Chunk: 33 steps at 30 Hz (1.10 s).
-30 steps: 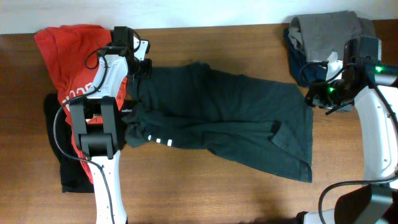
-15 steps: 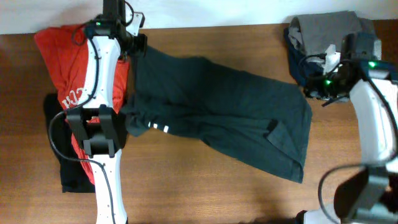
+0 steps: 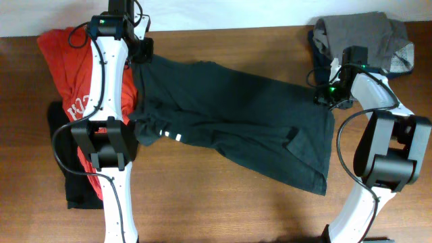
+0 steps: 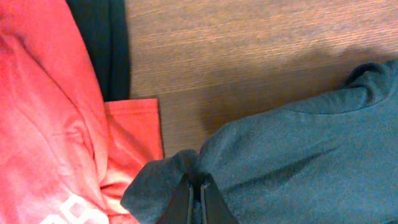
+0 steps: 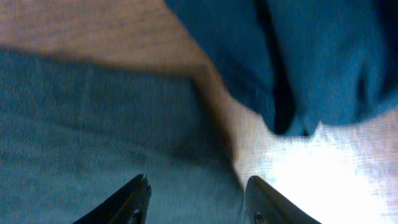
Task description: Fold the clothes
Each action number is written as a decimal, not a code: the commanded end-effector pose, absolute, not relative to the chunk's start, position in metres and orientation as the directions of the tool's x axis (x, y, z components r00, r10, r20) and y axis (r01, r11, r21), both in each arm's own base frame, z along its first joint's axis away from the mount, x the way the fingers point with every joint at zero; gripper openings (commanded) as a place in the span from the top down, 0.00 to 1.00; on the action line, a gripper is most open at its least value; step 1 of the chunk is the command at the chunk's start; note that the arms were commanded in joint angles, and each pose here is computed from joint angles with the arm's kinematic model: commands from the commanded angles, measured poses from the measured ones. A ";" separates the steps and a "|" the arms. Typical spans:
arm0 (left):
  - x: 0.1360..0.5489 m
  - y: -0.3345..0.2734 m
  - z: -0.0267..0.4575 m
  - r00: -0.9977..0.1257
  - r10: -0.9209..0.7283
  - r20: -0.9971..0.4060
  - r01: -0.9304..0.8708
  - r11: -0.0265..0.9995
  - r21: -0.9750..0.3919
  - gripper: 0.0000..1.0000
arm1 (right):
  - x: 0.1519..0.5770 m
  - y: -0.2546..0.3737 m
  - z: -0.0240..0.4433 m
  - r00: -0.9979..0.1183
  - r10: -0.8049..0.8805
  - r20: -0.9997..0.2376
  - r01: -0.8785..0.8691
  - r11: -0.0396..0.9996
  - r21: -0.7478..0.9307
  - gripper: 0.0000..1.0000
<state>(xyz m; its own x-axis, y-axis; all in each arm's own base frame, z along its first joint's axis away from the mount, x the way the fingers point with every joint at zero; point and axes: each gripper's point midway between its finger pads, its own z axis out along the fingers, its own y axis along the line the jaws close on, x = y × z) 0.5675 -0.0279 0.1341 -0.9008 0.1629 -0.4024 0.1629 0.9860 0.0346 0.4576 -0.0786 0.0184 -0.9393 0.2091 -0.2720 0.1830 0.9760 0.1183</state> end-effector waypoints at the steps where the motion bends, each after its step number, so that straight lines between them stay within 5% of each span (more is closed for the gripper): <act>1: 0.570 -0.021 0.144 -0.893 0.164 -0.419 0.146 0.986 0.073 0.99 | 0.463 -0.081 0.006 -0.936 0.226 -0.269 0.198 0.972 0.127 0.46; 4: 0.569 -0.021 0.144 -0.894 0.164 -0.416 0.147 0.986 0.074 0.99 | 0.470 -0.082 0.000 -0.925 0.253 -0.283 0.223 0.965 0.137 0.47; 10: 0.568 -0.020 0.143 -0.896 0.164 -0.413 0.146 0.986 0.074 0.99 | 0.479 -0.079 -0.007 -0.917 0.256 -0.307 0.222 0.965 0.140 0.83; 16: 0.589 -0.005 0.154 -0.859 0.153 -0.488 0.101 0.986 0.132 0.99 | 0.493 -0.083 0.023 -0.909 0.254 -0.331 0.219 0.966 0.140 0.96; 24: 0.584 0.000 0.151 -0.872 0.146 -0.467 0.096 0.987 0.130 0.99 | 0.457 -0.076 0.115 -0.964 0.219 -0.149 0.201 0.971 0.128 0.96; 27: 0.567 0.001 0.143 -0.903 0.154 -0.400 0.112 0.986 0.128 0.99 | 0.414 -0.067 0.120 -0.977 0.213 0.022 0.214 0.969 0.127 0.96; 33: 0.537 0.003 0.132 -0.941 0.202 -0.270 0.171 0.976 0.135 0.99 | 0.385 -0.059 0.121 -0.972 0.184 0.145 0.203 0.971 0.129 0.96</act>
<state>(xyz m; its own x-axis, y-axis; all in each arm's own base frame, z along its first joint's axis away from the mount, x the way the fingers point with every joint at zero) 0.5437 -0.0055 0.1260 -0.9406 0.1710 -0.2933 0.1462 0.9837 0.1047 0.3884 -0.0609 0.1177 -0.9686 0.2090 0.1348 0.2265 0.9651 0.1315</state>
